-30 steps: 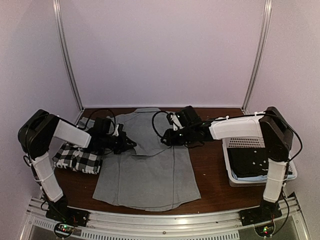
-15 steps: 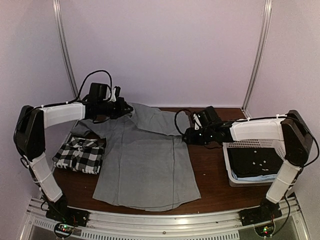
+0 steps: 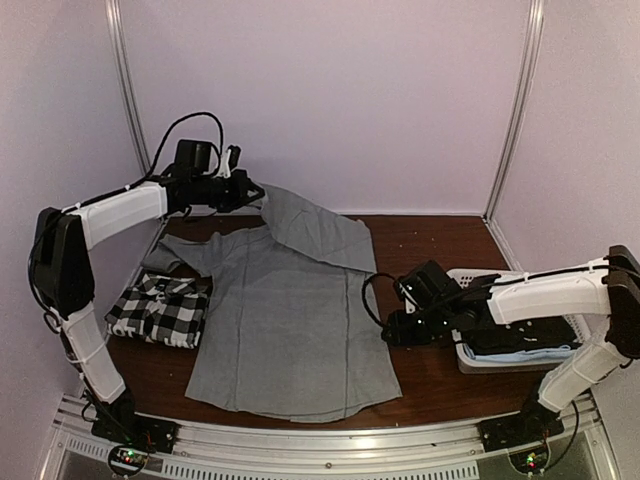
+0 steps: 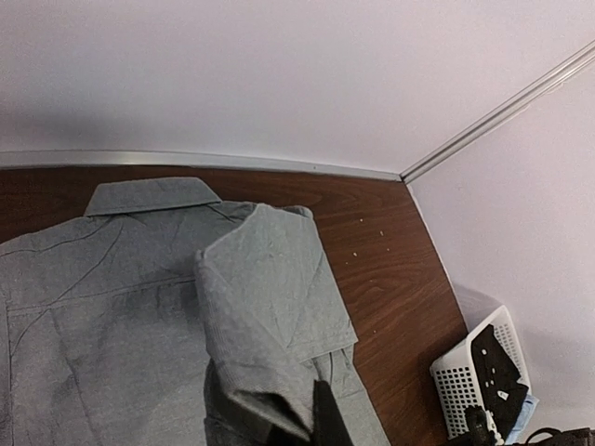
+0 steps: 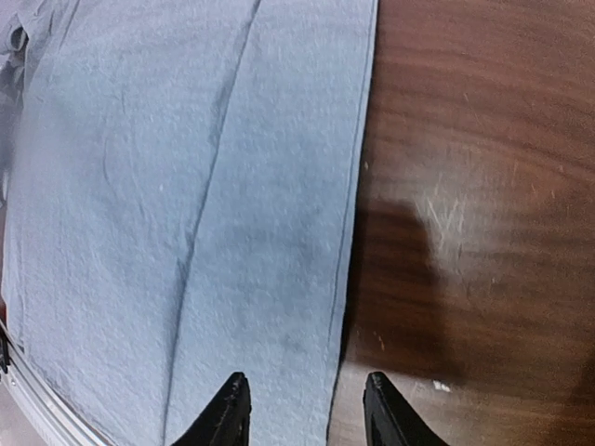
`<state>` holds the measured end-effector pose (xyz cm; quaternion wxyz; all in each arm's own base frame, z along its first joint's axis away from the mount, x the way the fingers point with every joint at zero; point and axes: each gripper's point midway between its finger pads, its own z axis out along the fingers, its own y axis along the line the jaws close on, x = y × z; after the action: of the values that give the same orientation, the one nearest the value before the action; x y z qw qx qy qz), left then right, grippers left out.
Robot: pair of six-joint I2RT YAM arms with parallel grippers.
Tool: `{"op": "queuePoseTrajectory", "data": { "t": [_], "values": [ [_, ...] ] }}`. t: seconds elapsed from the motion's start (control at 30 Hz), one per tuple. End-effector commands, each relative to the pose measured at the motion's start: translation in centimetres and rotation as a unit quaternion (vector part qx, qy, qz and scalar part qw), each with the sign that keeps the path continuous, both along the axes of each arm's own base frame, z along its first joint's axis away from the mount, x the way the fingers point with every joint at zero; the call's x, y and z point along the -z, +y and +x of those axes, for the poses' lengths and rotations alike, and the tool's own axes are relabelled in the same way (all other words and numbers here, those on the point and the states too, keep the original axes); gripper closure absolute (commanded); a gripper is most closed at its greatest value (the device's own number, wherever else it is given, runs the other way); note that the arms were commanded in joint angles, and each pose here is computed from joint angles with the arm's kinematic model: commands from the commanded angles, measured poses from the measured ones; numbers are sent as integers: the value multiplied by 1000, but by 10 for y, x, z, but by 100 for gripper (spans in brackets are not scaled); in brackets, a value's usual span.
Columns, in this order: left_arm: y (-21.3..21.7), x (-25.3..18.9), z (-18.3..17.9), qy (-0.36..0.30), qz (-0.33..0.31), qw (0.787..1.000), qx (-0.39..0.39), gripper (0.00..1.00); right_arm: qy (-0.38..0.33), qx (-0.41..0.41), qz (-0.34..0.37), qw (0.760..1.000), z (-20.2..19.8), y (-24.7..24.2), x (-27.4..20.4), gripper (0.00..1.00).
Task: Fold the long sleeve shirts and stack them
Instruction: Pick up the corner of the shirt from the center of the board.
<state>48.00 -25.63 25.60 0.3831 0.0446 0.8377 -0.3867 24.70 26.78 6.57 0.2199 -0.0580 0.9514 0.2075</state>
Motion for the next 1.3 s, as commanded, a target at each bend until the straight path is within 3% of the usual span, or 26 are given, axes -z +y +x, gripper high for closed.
{"op": "queuePoseTrajectory", "data": {
  "t": [0.0,0.4,0.93,1.1,1.27],
  "values": [
    [-2,-11,10,-23,-4,1000,12,100,26,25,-22,999,-27,-20,8,58],
    [-8,-25,12,-37,-20,999,22,100,86,2,-53,995,-100,-18,28,63],
    [-12,-36,12,-48,-36,998,30,100,102,16,-70,992,-122,-10,52,70],
    [-12,-46,14,-61,-40,997,31,100,89,35,-80,992,-117,-16,50,77],
    [-13,-68,19,-87,-47,995,30,100,54,56,-79,994,-106,-19,31,92]
  ]
}}
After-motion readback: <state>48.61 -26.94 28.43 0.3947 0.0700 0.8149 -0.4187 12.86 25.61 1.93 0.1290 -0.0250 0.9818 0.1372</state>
